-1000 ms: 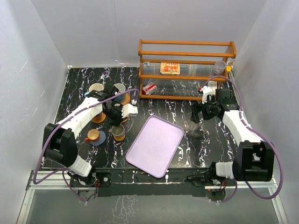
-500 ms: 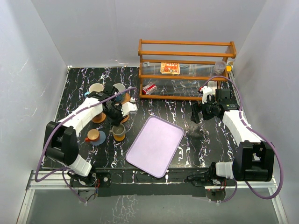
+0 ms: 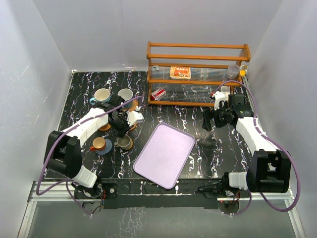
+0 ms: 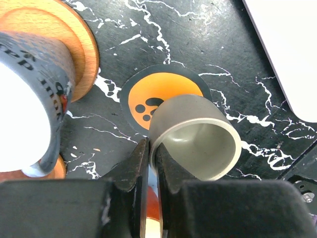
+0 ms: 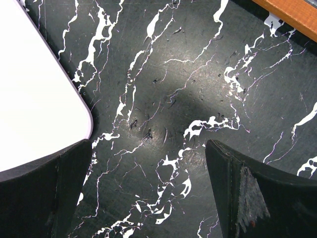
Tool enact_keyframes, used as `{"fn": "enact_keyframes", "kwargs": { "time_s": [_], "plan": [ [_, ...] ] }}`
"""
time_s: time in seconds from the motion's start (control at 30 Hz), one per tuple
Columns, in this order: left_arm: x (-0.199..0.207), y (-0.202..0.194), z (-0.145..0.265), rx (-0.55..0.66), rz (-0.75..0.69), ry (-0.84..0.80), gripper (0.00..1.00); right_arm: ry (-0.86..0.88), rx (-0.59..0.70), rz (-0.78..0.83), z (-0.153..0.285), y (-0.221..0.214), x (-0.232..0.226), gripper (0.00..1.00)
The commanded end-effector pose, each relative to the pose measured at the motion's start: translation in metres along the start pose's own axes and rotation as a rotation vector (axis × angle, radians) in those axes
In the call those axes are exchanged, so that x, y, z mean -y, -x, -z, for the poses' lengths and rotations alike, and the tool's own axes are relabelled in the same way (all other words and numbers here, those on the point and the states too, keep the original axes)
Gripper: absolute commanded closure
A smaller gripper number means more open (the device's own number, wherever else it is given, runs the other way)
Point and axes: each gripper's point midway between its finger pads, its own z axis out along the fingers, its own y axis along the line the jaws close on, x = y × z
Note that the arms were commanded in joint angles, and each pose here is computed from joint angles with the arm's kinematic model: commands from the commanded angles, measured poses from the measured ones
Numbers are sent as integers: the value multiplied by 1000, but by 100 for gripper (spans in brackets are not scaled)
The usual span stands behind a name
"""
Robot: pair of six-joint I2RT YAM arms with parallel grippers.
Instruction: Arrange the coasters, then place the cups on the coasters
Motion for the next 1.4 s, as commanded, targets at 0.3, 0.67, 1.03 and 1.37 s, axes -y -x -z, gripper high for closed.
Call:
{"fn": "enact_keyframes", "kwargs": {
  "time_s": [0.3,0.67,1.03,1.37],
  "plan": [
    [-11,6,11,28,-17,63,100,-22,39,29,3,12,6,2],
    [-9,10,9,44,-28,45,100,-38,60,44,8,17,7,2],
    [-8,5,10,31,-65,51,100,-16,50,37,6,18,5,2],
    [-6,1,5,9,-60,27,100,-24,50,38,8,17,5,2]
  ]
}}
